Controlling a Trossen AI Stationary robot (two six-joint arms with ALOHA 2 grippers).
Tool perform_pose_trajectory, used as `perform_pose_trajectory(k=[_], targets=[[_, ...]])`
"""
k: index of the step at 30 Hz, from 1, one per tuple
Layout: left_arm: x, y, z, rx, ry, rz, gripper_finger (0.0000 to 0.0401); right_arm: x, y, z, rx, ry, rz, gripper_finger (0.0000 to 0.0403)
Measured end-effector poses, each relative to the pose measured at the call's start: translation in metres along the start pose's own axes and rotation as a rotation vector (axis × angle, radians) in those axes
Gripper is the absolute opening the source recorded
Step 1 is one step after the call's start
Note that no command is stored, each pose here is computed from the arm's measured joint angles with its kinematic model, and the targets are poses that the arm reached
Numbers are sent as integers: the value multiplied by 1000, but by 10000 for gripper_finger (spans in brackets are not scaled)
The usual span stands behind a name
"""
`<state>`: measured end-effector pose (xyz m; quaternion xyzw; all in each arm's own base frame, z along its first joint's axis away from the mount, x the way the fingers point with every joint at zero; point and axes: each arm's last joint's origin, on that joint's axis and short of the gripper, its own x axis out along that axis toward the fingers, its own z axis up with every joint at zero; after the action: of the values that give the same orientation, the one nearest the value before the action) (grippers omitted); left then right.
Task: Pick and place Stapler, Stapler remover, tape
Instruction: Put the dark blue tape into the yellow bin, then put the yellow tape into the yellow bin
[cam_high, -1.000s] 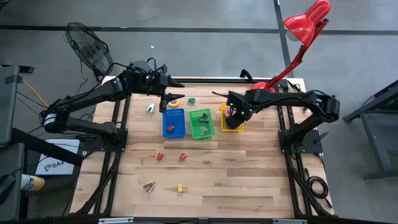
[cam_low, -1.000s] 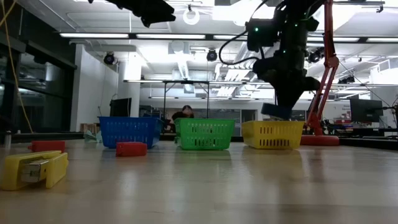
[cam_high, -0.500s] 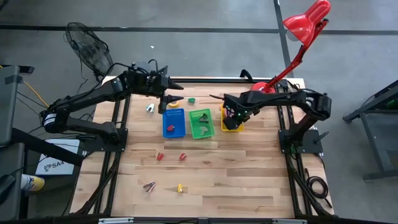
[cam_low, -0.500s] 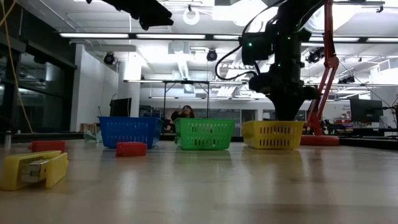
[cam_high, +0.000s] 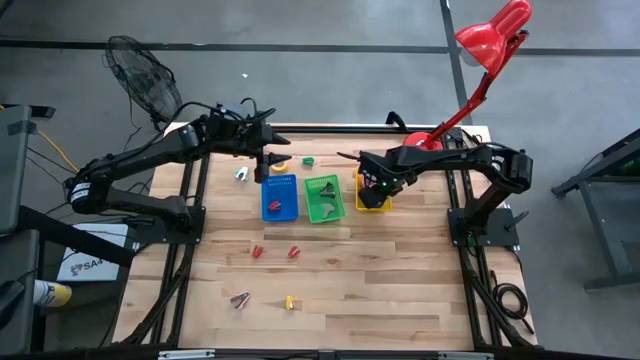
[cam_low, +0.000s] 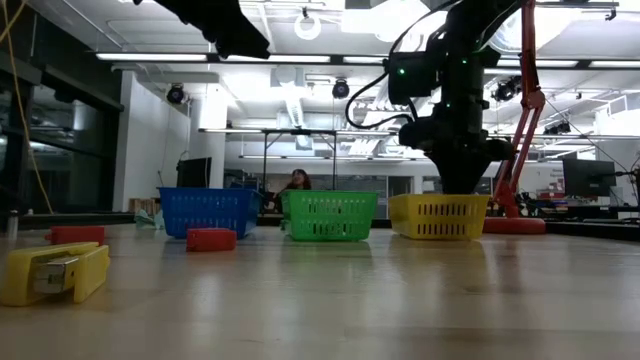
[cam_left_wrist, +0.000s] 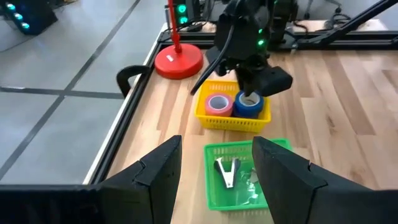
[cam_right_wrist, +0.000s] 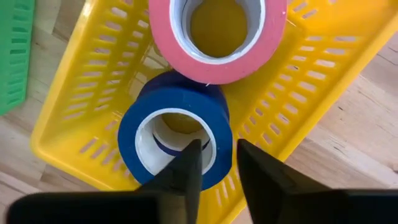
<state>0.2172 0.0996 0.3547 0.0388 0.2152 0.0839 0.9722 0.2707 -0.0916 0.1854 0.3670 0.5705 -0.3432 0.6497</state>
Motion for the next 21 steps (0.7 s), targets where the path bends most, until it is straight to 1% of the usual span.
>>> perform_pose_trajectory(k=[5, 8, 11, 16, 21], targets=[[0, 1, -2, -17, 24, 47, 195, 0, 0, 0, -1, 4, -3, 149], [0, 3, -2, -22, 33, 88, 195, -3, 0, -1, -2, 8, 19, 181], [-2, 9, -5, -43, 64, 146, 195, -13, -2, -2, 0, -20, 48, 205], [-3, 28, -22, -135, 189, 210, 195, -37, -11, -3, 12, -92, 104, 226], [0, 51, -43, -224, 316, 247, 195, -65, -25, -6, 32, -184, 169, 228]])
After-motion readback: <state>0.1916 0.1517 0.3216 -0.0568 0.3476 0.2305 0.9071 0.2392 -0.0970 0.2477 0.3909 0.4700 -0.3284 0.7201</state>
